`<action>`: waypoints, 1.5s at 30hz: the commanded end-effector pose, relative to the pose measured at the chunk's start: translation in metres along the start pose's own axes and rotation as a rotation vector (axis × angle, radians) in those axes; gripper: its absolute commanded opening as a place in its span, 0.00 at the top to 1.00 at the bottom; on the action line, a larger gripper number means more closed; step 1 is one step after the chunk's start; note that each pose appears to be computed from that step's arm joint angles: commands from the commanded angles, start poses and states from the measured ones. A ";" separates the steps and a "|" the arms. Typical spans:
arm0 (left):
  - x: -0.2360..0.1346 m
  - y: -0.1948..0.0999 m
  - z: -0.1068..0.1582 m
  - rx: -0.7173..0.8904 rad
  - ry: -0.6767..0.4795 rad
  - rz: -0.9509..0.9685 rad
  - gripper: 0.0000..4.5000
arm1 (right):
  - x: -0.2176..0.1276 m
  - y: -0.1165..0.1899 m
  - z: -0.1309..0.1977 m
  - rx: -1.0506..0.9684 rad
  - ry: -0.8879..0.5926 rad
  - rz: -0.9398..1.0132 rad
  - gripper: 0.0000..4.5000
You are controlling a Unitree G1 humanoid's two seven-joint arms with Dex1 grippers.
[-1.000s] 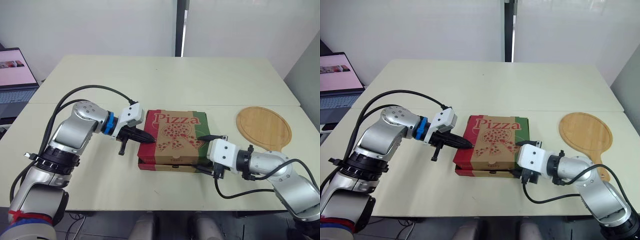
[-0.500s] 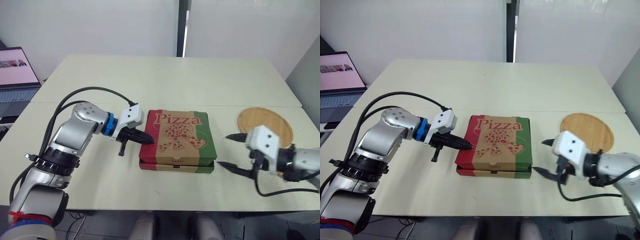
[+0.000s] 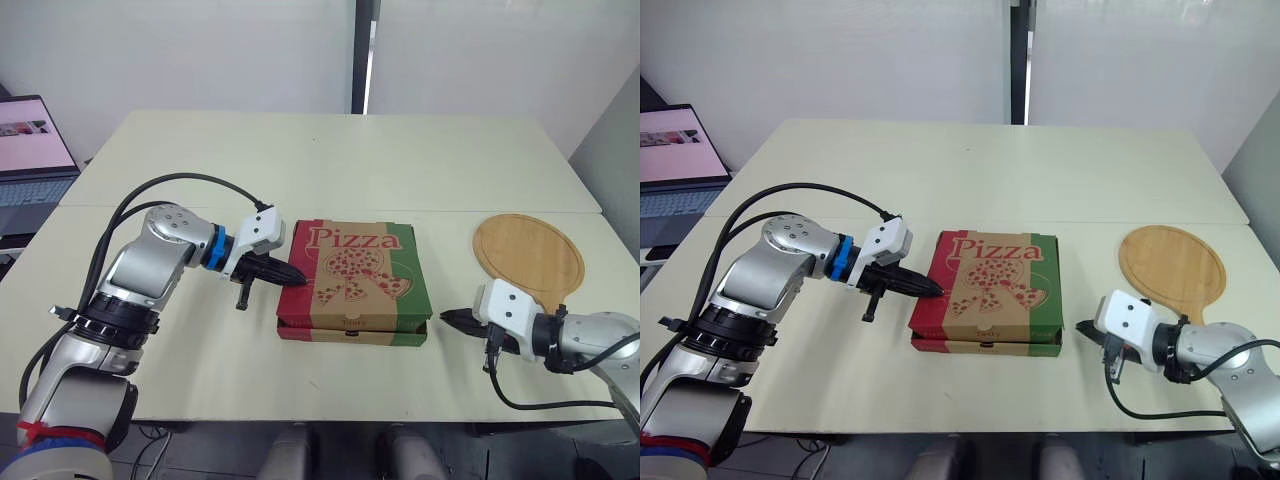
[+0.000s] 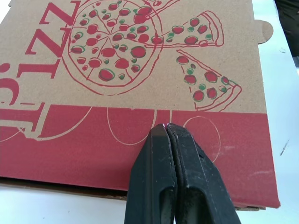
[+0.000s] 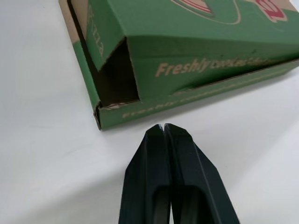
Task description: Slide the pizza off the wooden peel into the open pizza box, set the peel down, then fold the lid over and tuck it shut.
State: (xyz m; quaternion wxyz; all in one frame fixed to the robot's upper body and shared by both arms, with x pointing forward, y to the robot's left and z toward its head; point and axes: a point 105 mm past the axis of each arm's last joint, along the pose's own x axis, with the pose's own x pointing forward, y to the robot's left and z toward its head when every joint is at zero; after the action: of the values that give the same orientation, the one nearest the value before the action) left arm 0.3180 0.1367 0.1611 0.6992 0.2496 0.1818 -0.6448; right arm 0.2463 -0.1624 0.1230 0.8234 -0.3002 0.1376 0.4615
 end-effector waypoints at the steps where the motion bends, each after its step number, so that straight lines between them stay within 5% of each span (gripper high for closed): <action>1: -0.003 0.003 0.007 0.036 0.000 0.020 1.00 | 0.001 -0.002 0.012 -0.054 -0.045 -0.010 1.00; 13: -0.003 0.004 0.004 0.032 -0.005 0.024 1.00 | 0.002 0.004 0.032 -0.060 -0.124 0.050 1.00; 21: -0.001 0.004 0.002 0.033 -0.003 0.019 1.00 | 0.008 0.012 0.017 -0.076 -0.061 0.067 1.00; 31: 0.000 0.002 0.000 0.033 0.002 0.018 1.00 | -0.017 -0.013 0.032 -0.081 -0.082 -0.013 1.00; 45: 0.003 -0.017 0.009 0.013 -0.038 -0.035 1.00 | 0.037 0.020 0.049 -0.082 -0.157 0.113 1.00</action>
State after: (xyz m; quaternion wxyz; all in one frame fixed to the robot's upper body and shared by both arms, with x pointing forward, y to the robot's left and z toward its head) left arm 0.3050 0.1289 0.1523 0.6894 0.2329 0.1867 -0.6600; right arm 0.2468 -0.1027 0.1340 0.7954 -0.2753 0.0835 0.5334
